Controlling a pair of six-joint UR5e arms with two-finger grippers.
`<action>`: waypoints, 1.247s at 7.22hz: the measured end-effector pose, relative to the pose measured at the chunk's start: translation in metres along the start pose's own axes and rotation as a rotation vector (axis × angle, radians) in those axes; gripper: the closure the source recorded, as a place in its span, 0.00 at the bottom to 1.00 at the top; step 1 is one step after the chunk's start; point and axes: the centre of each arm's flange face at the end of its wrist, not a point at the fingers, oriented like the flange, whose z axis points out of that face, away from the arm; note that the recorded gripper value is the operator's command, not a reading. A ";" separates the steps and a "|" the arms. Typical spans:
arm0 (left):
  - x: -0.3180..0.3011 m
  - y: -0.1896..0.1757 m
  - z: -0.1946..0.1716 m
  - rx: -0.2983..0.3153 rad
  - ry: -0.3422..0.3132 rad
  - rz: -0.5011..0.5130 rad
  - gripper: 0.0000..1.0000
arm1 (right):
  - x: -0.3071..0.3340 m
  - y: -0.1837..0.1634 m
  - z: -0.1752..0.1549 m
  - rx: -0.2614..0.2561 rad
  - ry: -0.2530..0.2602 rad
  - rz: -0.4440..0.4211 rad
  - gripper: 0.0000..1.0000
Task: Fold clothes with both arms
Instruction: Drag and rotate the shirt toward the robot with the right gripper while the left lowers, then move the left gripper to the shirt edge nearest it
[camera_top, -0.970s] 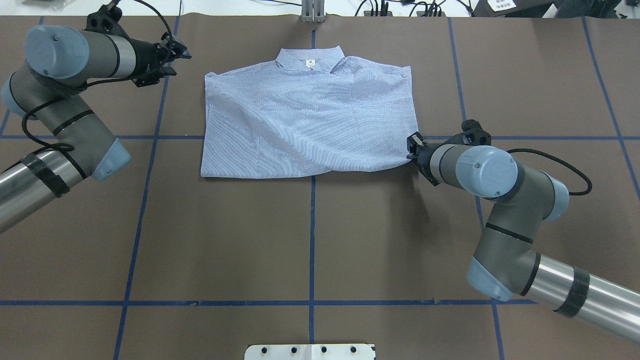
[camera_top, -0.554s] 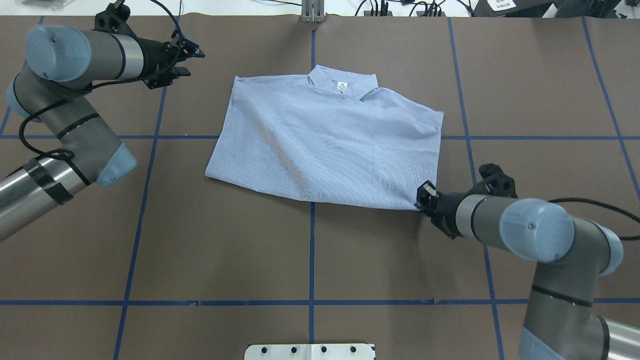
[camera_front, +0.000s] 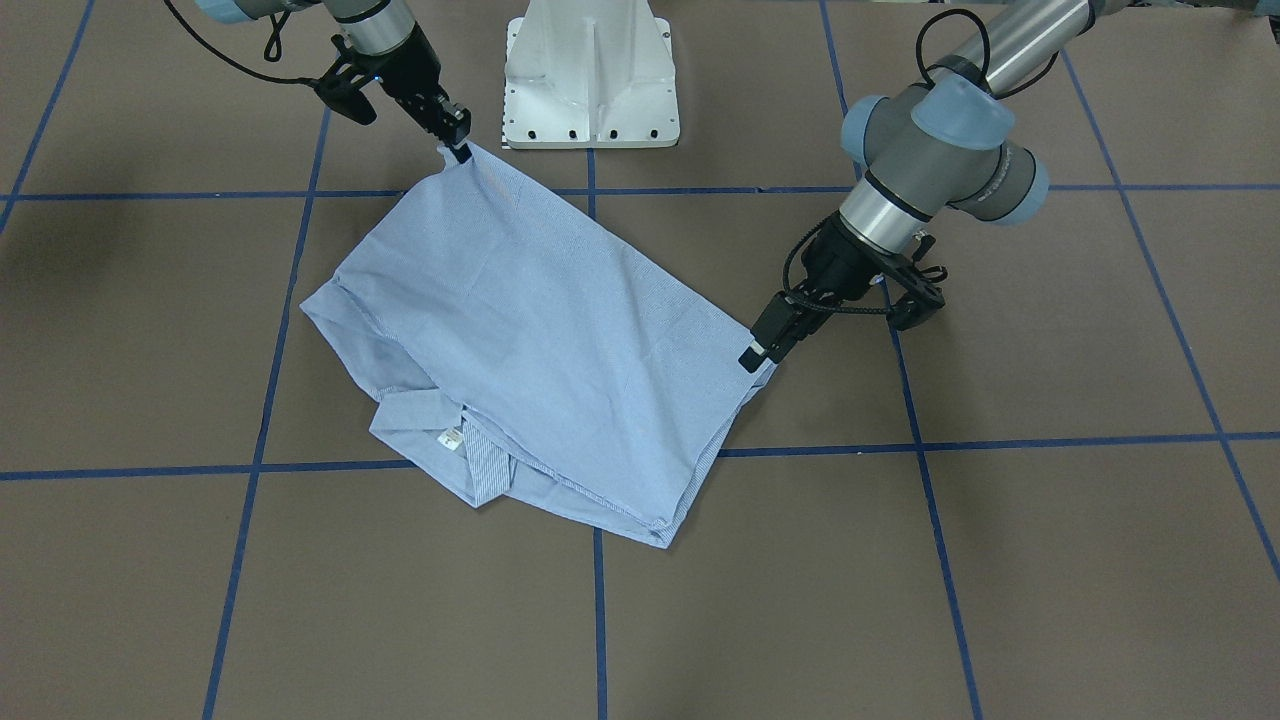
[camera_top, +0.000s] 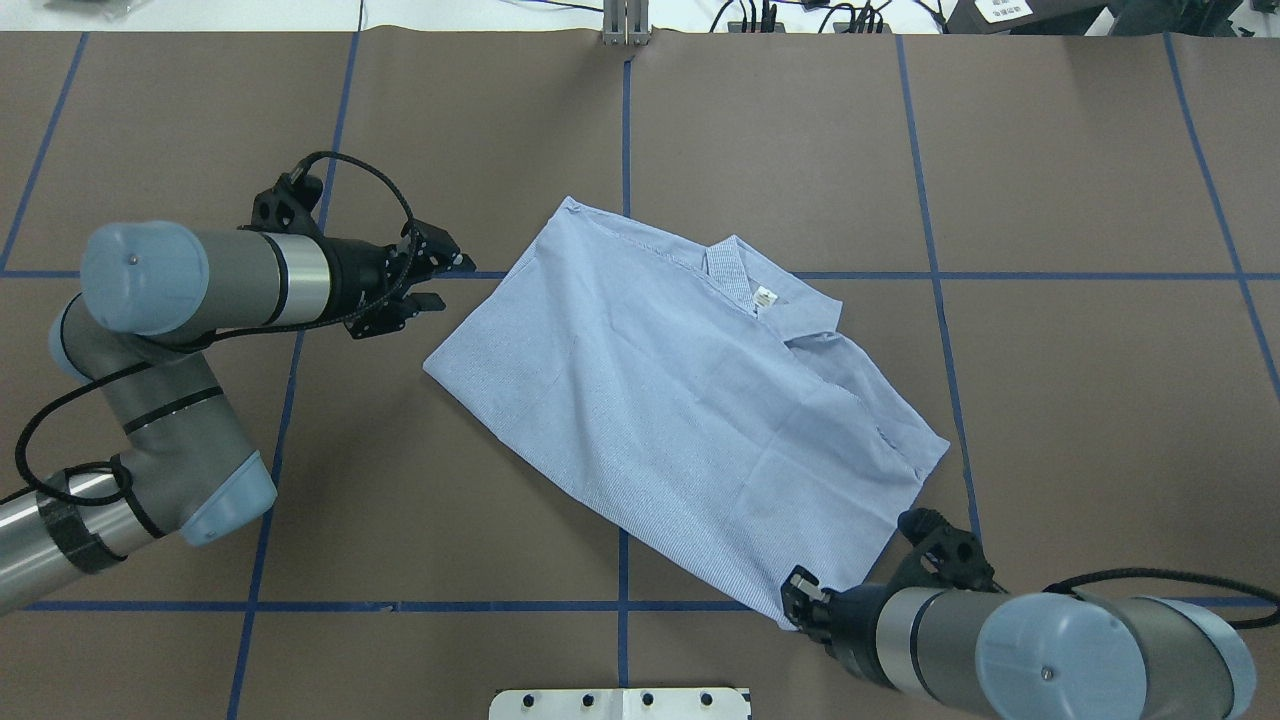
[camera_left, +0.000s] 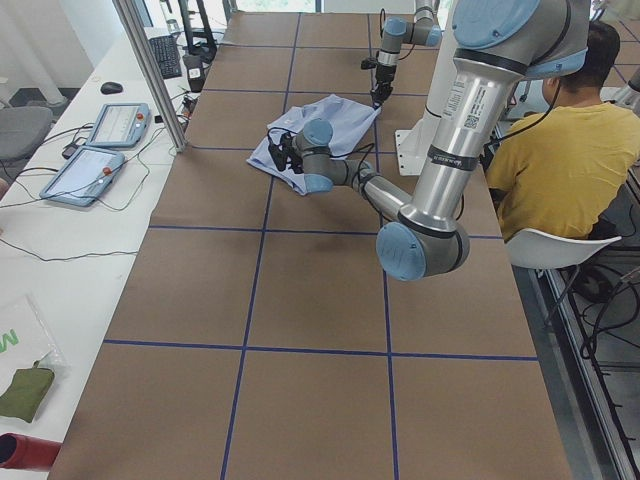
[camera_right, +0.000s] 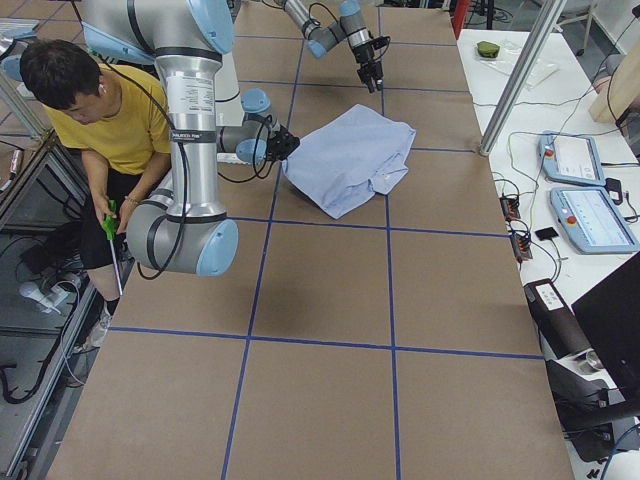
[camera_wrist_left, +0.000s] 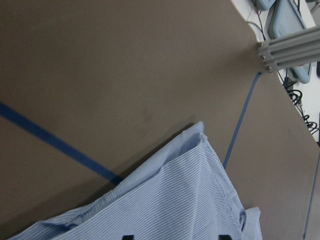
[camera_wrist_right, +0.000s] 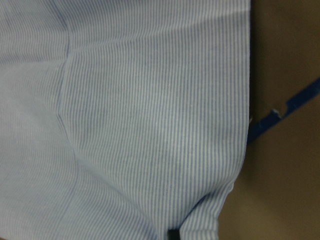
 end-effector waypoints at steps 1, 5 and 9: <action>-0.019 0.004 -0.001 -0.005 -0.026 -0.005 0.32 | 0.016 0.016 0.004 -0.026 0.032 -0.021 1.00; -0.052 0.021 0.019 -0.003 -0.081 -0.019 0.30 | 0.040 0.033 -0.002 -0.045 0.059 -0.047 0.00; -0.053 0.092 0.019 -0.017 -0.197 -0.058 0.30 | 0.019 0.003 -0.013 0.014 0.003 0.003 0.00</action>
